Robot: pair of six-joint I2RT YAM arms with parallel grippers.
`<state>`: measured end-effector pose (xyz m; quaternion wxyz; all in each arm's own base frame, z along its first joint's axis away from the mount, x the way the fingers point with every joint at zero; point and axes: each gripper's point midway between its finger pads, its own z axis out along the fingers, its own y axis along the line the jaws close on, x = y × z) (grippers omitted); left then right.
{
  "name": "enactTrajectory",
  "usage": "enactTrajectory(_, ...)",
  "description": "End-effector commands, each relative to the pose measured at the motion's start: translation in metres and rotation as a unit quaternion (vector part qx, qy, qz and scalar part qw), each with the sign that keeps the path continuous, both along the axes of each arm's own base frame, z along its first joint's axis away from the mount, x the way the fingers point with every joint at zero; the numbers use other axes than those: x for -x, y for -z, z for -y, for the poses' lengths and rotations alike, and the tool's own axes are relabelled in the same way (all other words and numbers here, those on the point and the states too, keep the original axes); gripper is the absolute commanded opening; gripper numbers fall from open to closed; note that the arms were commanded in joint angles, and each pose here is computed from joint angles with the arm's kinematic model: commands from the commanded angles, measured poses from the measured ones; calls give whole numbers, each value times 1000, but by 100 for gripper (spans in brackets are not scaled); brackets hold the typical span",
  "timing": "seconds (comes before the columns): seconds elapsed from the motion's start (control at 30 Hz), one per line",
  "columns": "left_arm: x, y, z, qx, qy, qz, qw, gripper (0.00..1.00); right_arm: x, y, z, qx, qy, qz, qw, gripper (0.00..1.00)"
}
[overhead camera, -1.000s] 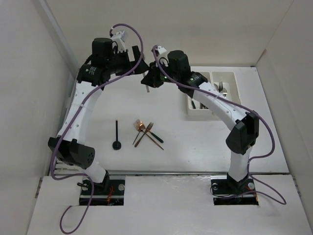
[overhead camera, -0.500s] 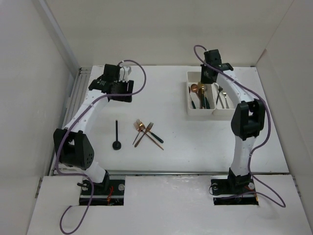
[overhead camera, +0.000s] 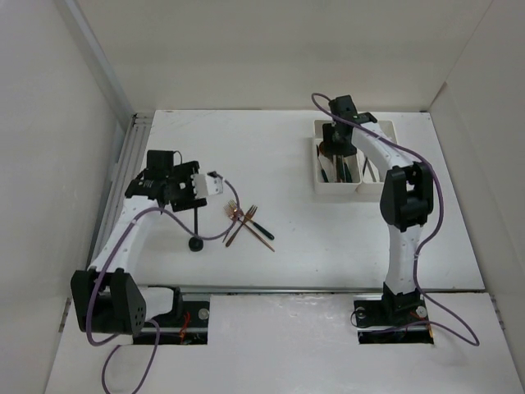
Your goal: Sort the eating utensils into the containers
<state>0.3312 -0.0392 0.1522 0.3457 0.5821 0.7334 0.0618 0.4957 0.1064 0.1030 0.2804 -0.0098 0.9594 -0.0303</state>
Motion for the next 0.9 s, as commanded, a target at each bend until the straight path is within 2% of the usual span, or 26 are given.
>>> enactTrajectory(0.0,18,-1,7,-126,252,63,958,68,3,-10,7,11,4,7,1000,61)
enactTrajectory(0.1,36,4,11,-155,321,83,931,71,5,-14,9,13,6,13,1000,68)
enactTrajectory(0.13,38,4,12,-179,358,97,911,71,5,-20,9,12,7,18,1000,69)
enactTrajectory(0.2,57,17,11,-212,415,86,881,71,7,-27,10,10,7,25,1000,69)
enactTrajectory(0.23,66,26,10,-240,469,80,846,71,6,-37,8,2,4,37,999,69)
enactTrajectory(0.27,71,29,9,-254,490,80,830,71,8,-38,8,2,4,37,999,69)
enactTrajectory(0.37,86,42,12,-272,553,77,784,75,11,-43,4,-12,-4,45,999,70)
enactTrajectory(0.4,95,50,15,-274,593,74,754,77,12,-48,1,-20,-8,51,998,71)
enactTrajectory(0.57,121,71,21,-261,666,46,697,83,21,-44,0,-30,-10,47,998,71)
enactTrajectory(0.67,132,83,25,-251,690,31,678,87,24,-36,0,-31,-6,40,999,71)
enactTrajectory(0.73,131,87,30,-247,692,34,677,87,25,-38,-1,-36,-9,44,998,71)
enactTrajectory(0.8,136,93,38,-223,692,18,687,82,25,-38,-3,-43,-7,43,998,71)
enactTrajectory(0.83,134,91,38,-218,678,7,702,81,25,-38,-3,-43,-7,43,998,71)
enactTrajectory(0.87,132,91,36,-219,671,0,708,81,25,-38,-3,-43,-7,43,998,71)
